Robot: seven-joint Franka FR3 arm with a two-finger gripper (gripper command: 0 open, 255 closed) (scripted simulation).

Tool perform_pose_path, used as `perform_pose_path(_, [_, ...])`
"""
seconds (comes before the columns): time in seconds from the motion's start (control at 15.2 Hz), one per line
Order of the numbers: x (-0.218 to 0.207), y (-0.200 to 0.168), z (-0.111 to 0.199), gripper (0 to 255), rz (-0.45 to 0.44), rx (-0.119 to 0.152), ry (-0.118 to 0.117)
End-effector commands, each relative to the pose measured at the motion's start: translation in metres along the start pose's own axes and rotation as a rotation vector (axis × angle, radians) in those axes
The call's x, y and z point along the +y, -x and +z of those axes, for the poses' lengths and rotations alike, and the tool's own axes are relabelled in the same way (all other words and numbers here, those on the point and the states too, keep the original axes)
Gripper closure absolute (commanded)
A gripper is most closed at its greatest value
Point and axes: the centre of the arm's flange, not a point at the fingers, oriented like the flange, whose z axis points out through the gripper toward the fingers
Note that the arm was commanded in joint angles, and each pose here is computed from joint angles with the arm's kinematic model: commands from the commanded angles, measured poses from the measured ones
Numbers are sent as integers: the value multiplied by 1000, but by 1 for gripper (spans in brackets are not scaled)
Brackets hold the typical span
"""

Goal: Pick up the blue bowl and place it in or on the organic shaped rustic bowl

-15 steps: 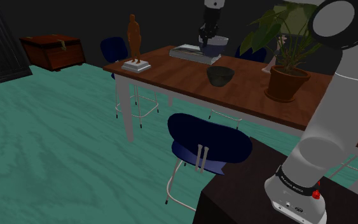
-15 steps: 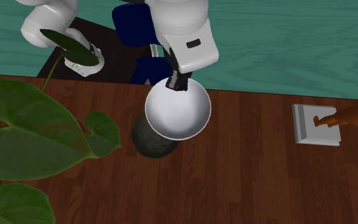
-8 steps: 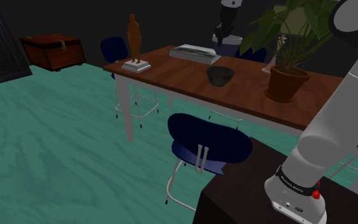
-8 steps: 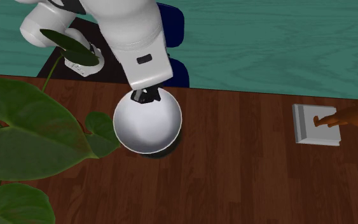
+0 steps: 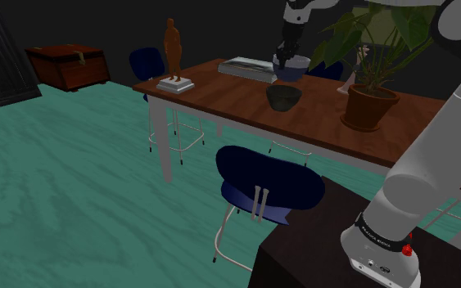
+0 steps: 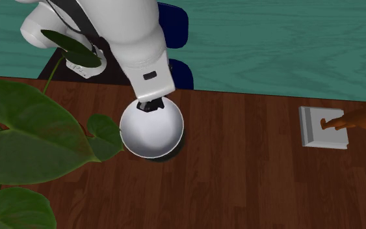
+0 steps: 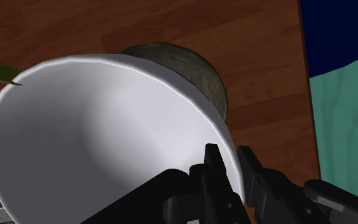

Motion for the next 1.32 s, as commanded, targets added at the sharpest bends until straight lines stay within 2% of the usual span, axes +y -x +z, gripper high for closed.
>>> perform_pose_path(0.0, [-1, 2, 10, 255, 0, 1, 0])
perform_pose_path(0.46, [-4, 6, 47, 255, 0, 1, 0])
perform_pose_path(0.99, [-4, 6, 49, 255, 0, 1, 0])
perform_pose_path(1.06, [-4, 6, 49, 0, 0, 1, 0])
perform_pose_path(1.25, [-4, 6, 49, 0, 0, 1, 0])
